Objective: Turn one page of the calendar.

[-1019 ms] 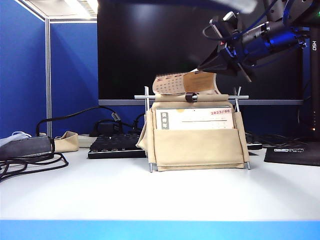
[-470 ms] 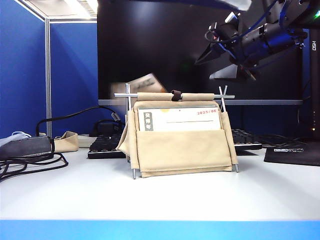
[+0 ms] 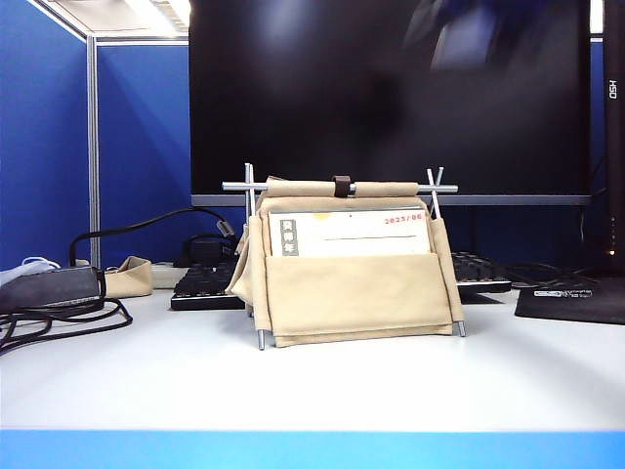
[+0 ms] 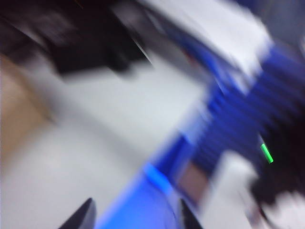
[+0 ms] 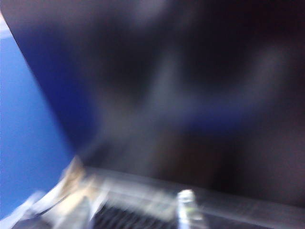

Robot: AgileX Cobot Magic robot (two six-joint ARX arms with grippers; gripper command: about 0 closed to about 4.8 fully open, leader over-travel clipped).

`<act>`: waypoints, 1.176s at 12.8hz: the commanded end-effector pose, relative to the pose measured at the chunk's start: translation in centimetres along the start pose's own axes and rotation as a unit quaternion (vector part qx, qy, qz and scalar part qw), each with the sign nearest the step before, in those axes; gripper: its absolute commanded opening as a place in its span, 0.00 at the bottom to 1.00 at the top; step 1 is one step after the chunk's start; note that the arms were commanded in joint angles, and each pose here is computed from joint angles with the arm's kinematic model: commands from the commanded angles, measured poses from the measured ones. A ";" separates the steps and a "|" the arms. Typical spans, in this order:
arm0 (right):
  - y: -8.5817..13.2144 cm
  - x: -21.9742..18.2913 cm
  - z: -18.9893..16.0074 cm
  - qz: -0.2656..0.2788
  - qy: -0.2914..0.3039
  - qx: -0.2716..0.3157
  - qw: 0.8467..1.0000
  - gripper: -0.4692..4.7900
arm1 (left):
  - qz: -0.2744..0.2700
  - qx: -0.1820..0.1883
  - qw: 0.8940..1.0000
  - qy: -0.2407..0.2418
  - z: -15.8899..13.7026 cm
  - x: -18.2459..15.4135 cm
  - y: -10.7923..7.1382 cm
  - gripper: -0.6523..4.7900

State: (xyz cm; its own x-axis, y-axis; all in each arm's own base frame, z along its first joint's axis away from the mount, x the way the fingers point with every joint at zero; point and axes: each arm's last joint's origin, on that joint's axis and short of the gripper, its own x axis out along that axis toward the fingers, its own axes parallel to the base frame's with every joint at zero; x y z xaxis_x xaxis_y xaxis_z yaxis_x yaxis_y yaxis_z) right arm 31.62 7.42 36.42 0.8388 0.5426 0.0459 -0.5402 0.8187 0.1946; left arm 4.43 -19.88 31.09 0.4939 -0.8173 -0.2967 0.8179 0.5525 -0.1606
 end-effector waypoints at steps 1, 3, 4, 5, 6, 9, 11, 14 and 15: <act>3.4 -8.1 3.3 -0.103 0.021 -0.062 0.993 0.27 | 0.112 -0.008 0.984 -0.137 2.2 -8.9 3.6 0.14; 5.0 -13.0 1.6 -0.102 0.003 -0.061 0.993 0.27 | 0.179 -0.016 0.973 -0.147 0.8 -13.4 6.1 0.14; 5.3 -14.3 0.8 -0.102 -0.001 -0.059 0.993 0.27 | 0.196 -0.016 0.969 -0.148 0.3 -14.3 6.7 0.14; 5.9 -16.7 -0.9 -0.101 -0.007 -0.049 0.994 0.27 | 0.228 -0.019 0.962 -0.152 -0.4 -15.5 7.5 0.14; 6.4 -18.9 -2.8 -0.100 -0.011 -0.035 0.994 0.26 | 0.252 -0.027 0.954 -0.163 -0.8 -16.3 8.0 0.14; 7.2 -24.0 -9.5 -0.072 -0.014 0.044 0.996 0.22 | 0.264 -0.002 0.955 -0.138 -2.8 -14.4 7.9 0.14; 7.1 -25.1 -12.5 -0.060 0.007 0.096 0.994 0.15 | 0.257 0.005 0.958 -0.127 -5.2 -11.6 7.5 0.14; 6.5 -24.4 -14.6 -0.062 0.069 0.096 0.991 0.15 | 0.222 0.003 0.967 -0.128 -9.6 -7.6 7.1 0.14; 6.3 -24.3 -14.9 -0.072 0.066 0.090 0.991 0.13 | 0.207 -0.001 0.972 -0.115 -10.9 -6.8 7.1 0.13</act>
State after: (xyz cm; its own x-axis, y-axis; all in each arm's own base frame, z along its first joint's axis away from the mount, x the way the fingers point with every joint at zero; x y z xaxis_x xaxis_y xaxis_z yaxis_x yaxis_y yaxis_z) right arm 6.73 2.22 21.53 0.8674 0.4689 -0.1668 -0.3798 0.8402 0.3871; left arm 3.64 -8.38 21.97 0.8477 -0.5144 -0.1294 0.5154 0.8565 -0.0285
